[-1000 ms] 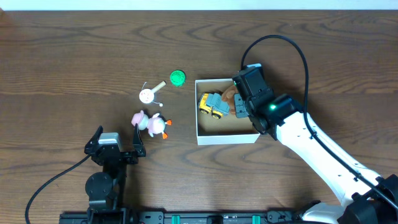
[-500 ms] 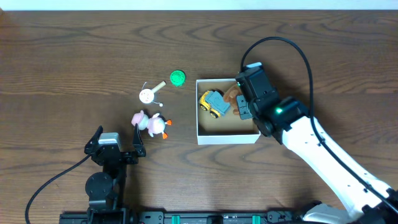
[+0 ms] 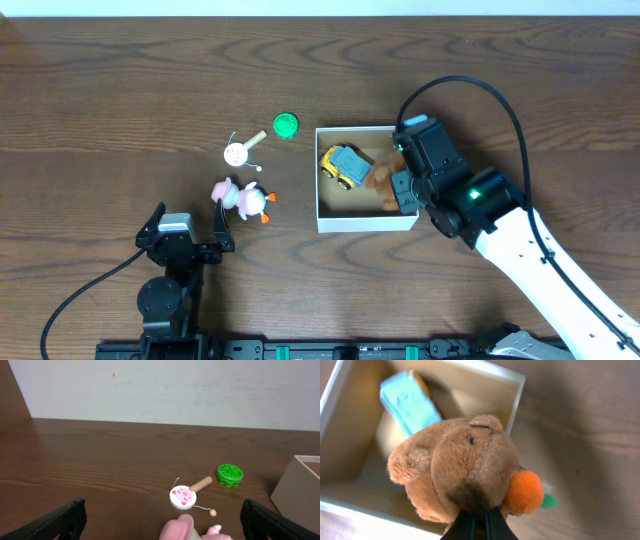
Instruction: Pack container
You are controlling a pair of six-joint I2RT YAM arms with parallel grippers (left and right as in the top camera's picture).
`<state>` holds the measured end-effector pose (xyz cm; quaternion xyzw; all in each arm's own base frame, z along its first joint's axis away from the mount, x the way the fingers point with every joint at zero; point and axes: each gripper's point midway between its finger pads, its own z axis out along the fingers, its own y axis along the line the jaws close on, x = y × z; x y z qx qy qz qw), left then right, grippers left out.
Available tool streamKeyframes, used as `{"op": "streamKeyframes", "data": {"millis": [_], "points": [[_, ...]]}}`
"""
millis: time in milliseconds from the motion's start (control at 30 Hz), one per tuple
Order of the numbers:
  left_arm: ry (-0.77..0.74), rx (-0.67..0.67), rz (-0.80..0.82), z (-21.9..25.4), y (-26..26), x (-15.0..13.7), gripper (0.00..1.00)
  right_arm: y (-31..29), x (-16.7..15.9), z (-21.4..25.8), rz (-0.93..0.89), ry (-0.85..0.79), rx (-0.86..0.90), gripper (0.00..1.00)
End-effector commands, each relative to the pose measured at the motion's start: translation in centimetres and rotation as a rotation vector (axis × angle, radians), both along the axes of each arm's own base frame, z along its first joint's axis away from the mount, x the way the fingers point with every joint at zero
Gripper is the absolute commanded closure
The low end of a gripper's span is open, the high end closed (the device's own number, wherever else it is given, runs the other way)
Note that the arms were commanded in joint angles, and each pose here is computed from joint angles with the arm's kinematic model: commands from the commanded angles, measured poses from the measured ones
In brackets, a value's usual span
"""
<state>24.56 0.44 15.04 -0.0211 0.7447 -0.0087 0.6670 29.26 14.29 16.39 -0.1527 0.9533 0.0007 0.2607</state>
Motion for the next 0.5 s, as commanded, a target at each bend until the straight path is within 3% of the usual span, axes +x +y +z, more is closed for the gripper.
{"op": "streamKeyframes", "data": {"millis": [0,467], "points": [[0.053,-0.002,-0.007,-1.6,-0.1,-0.1,0.02,0.8,-0.9,0.4,0.103,0.019,0.000,0.97],[0.053,-0.002,-0.007,-1.6,-0.1,-0.1,0.02,2.0,-1.1,-0.5,0.244,0.047,-0.018,0.99]]}}
